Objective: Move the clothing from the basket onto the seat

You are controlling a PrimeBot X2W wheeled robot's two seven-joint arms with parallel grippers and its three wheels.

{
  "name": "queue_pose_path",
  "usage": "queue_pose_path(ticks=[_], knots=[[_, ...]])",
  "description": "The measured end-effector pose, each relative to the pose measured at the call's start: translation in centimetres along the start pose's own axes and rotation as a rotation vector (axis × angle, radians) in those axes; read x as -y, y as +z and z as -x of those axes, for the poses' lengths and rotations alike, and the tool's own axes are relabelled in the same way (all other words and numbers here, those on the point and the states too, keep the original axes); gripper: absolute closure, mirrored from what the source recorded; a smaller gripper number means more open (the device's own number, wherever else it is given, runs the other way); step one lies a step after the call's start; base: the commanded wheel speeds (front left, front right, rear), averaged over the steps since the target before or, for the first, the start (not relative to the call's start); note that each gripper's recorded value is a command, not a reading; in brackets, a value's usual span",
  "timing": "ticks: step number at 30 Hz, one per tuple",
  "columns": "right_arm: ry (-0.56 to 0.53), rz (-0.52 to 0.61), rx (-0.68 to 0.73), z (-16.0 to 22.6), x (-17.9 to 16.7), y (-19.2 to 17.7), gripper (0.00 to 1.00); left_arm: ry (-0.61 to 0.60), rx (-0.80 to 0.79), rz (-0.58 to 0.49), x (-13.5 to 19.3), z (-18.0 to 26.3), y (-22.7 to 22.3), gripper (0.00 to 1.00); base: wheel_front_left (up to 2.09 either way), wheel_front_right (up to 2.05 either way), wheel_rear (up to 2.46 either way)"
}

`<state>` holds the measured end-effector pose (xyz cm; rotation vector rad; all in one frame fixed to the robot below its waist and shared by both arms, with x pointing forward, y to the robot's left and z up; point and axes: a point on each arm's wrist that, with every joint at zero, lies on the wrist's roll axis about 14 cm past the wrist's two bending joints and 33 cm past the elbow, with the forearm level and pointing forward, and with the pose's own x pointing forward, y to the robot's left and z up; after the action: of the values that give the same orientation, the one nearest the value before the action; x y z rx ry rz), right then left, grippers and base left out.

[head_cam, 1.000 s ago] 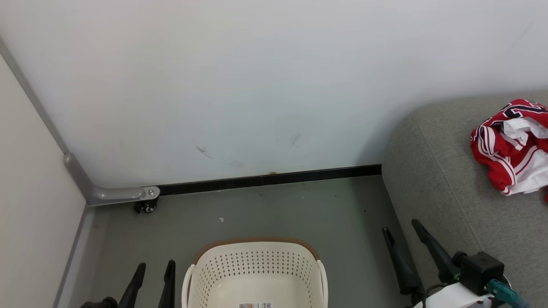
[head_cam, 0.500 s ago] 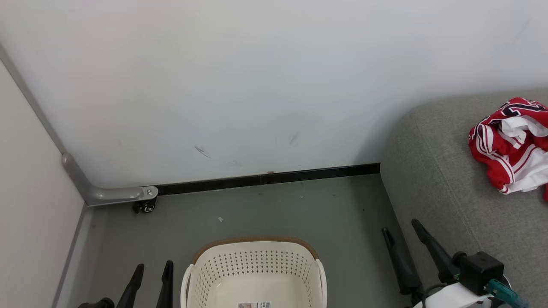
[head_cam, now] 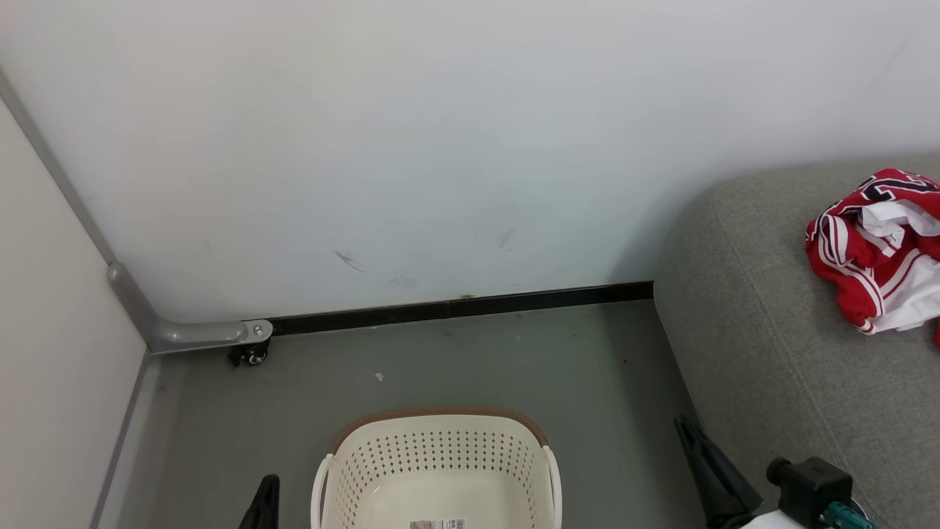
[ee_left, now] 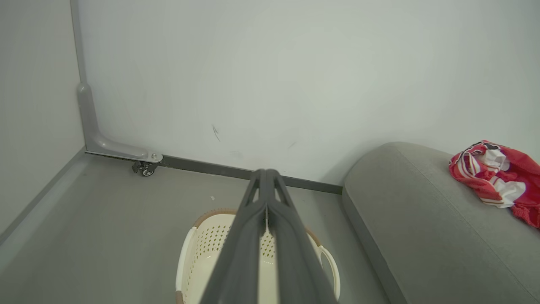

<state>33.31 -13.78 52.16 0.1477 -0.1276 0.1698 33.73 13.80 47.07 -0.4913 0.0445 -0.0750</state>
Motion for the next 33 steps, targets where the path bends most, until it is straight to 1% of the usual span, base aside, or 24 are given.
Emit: queue_pose_path(ticks=[2, 5, 8, 16, 21, 23, 27, 28, 33], knots=[[-0.003, -0.008, -0.015, 0.4, 0.0, -0.5, 1.00, 0.009, -0.013, 0.007, -0.2, 0.2, -0.4, 1.00, 0.00, 0.00, 0.00], [0.001, -0.036, -0.005, 0.3, -0.3, -0.2, 1.00, 0.020, -0.019, 0.028, -0.5, 0.2, -0.5, 1.00, 0.00, 0.00, 0.00], [0.000, -0.071, 0.000, 0.5, -0.5, -0.1, 1.00, 0.039, -0.028, 0.067, -0.9, 0.2, -0.6, 1.00, 0.00, 0.00, 0.00], [-0.039, -0.207, -0.002, 1.0, 0.0, -0.5, 1.00, 0.072, -0.046, 0.166, -1.6, 0.3, -0.9, 1.00, 0.00, 0.00, 0.00], [-0.085, -0.299, -0.005, 0.9, 1.1, -0.7, 1.00, 0.091, -0.051, 0.215, -2.0, 0.1, -0.9, 1.00, 0.00, 0.00, 0.00], [-0.098, -0.341, -0.014, 0.8, 1.4, -1.0, 1.00, 0.097, -0.047, 0.251, -2.1, -0.2, -0.6, 1.00, 0.00, 0.00, 0.00], [-0.113, -0.384, -0.024, 0.8, 1.7, -1.3, 1.00, 0.106, -0.051, 0.278, -2.3, -0.3, -0.6, 1.00, 0.00, 0.00, 0.00], [-0.122, -0.414, -0.030, 0.7, 1.9, -1.5, 1.00, 0.116, -0.049, 0.304, -2.6, -0.4, -0.6, 1.00, 0.00, 0.00, 0.00], [-0.143, -0.482, -0.033, 0.4, 2.5, -1.6, 1.00, 0.130, -0.058, 0.356, -2.9, -0.4, -0.7, 1.00, 0.00, 0.00, 0.00]])
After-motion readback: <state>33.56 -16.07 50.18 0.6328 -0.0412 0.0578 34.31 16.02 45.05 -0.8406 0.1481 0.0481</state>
